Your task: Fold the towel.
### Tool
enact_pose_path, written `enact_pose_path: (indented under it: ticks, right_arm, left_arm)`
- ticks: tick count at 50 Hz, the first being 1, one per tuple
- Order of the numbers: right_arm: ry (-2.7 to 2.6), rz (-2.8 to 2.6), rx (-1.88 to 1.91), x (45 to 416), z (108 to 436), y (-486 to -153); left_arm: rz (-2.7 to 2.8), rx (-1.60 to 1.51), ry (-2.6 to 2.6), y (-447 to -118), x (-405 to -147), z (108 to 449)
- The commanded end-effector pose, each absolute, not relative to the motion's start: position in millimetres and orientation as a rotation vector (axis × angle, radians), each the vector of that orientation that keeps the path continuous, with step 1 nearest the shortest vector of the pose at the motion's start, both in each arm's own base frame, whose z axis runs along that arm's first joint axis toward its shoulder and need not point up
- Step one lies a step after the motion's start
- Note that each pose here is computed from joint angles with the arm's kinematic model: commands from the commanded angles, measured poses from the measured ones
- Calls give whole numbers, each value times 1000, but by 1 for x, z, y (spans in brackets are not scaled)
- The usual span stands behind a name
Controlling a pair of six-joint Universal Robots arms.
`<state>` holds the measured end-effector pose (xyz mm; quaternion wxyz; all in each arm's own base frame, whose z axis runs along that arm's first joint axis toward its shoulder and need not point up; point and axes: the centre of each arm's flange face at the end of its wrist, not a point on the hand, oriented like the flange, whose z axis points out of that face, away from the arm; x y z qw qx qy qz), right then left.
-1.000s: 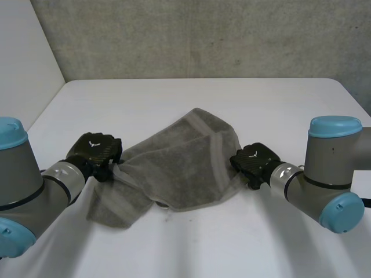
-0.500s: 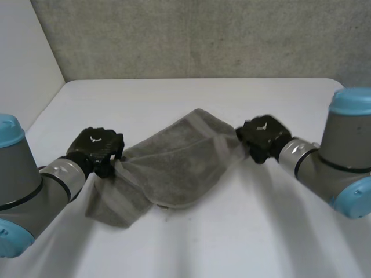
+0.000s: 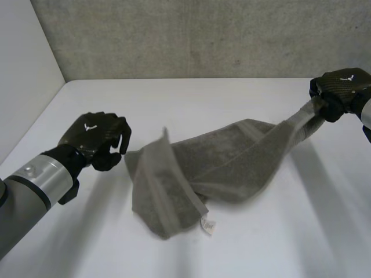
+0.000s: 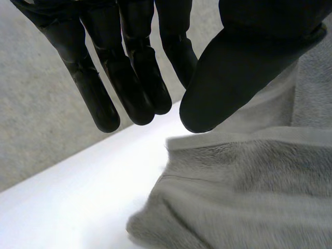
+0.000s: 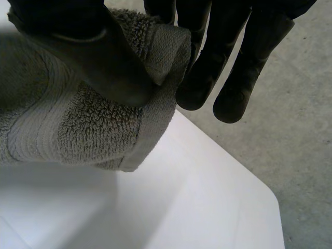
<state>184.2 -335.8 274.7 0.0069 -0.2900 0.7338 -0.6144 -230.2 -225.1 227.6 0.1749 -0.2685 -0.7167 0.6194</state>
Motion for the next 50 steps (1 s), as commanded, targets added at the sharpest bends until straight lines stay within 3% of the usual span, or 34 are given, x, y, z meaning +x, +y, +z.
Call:
enact_pose_path:
  ticks: [1,5,9,17,25,36,50]
  right_arm:
    - [2308,-1912,-945,187,267,-340]
    - [2328,-1908,-942,188,262,-345]
    - [2349,-1881,-948,192,254,-347]
    - [2392,-1827,-969,196,236,-346]
    - [2412,-1794,-993,196,227,-345]
    - [2414,-1783,-999,197,219,-342]
    - [2425,-1763,-1038,197,208,-343]
  left_arm:
    - [1729,-741,-2077,-242,-225,216]
    - [1767,-701,-2102,-269,-217,215]
    - [1744,-723,-2086,-269,-224,213]
    - [1622,-949,-1895,-209,-285,211]
    - [1529,-1366,-1740,-164,-340,174]
    - [1569,-1525,-1795,-173,-350,143]
    - [1561,-1534,-1806,-173,-351,138]
